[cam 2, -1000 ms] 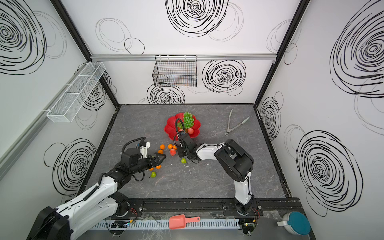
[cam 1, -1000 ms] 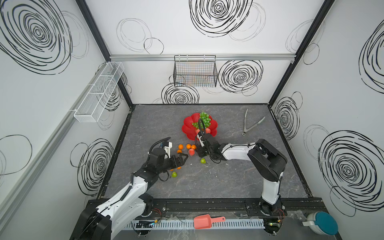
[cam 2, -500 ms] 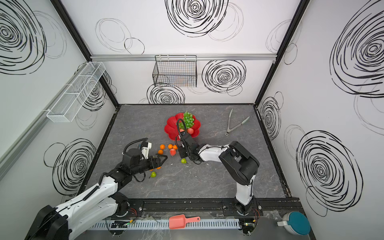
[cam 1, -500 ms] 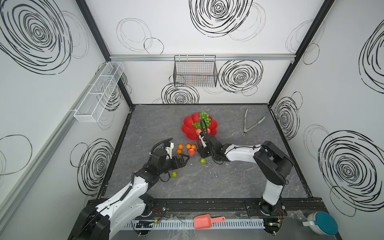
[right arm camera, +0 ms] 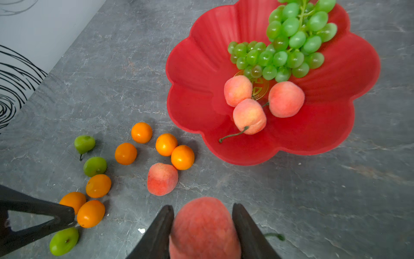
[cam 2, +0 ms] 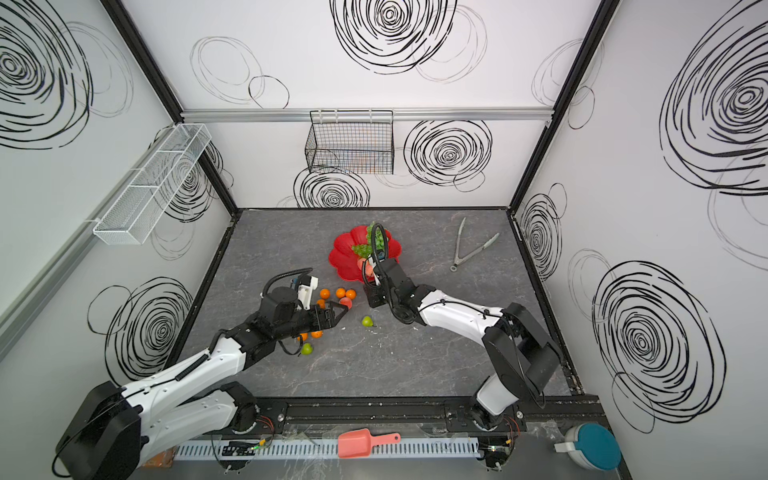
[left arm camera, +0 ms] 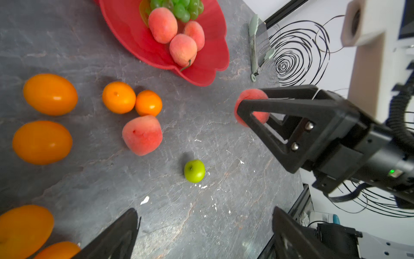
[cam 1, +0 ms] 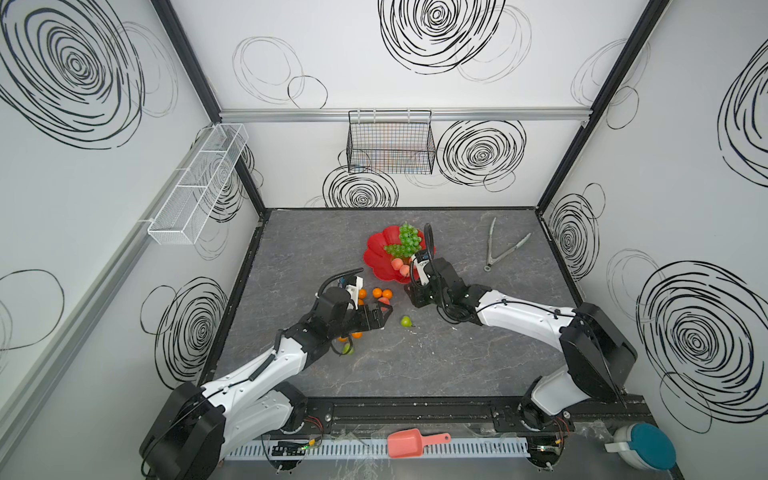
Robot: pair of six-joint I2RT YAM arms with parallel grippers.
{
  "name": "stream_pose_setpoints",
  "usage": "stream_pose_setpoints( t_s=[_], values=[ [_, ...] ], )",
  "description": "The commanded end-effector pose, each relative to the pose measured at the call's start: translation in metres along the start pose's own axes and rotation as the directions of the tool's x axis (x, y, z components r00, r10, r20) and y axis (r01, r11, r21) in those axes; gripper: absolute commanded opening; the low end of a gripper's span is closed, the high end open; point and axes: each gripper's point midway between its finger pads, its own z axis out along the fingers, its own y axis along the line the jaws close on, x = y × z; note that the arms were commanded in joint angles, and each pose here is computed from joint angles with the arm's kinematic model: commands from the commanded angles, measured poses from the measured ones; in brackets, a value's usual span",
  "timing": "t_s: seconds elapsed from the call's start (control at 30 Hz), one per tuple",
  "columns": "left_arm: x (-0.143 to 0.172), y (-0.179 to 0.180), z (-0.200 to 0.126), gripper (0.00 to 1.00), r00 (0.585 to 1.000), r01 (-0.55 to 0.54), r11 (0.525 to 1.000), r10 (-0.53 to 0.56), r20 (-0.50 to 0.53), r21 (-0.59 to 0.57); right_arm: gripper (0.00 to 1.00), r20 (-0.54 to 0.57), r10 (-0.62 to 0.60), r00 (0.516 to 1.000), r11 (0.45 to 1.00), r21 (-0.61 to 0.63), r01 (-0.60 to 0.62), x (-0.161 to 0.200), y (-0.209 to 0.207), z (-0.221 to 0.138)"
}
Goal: Arrange fruit in a fruit bowl
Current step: Pick up the fruit from the center of the table, then place the fruit in the fruit bowl.
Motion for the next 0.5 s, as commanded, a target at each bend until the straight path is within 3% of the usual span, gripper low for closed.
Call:
stream_pose_setpoints(
  t_s=[0.0,0.47],
  values=[
    [-0.035,-0.024,0.001,0.96,0.995,-0.057,0.997,0.053,0.088,0.044,0.46,0.01,0.018,1.0,0.999,0.043,-0.019,-0.018,-0.013,-0.005],
    [-0.079,-0.028,0.03,0.96,0.993,-0.033,0.999,0.028,0.112,0.041,0.45,-0.058,0.071,0.996,0.991,0.115,-0.064,-0.037,-0.056,0.039]
  ],
)
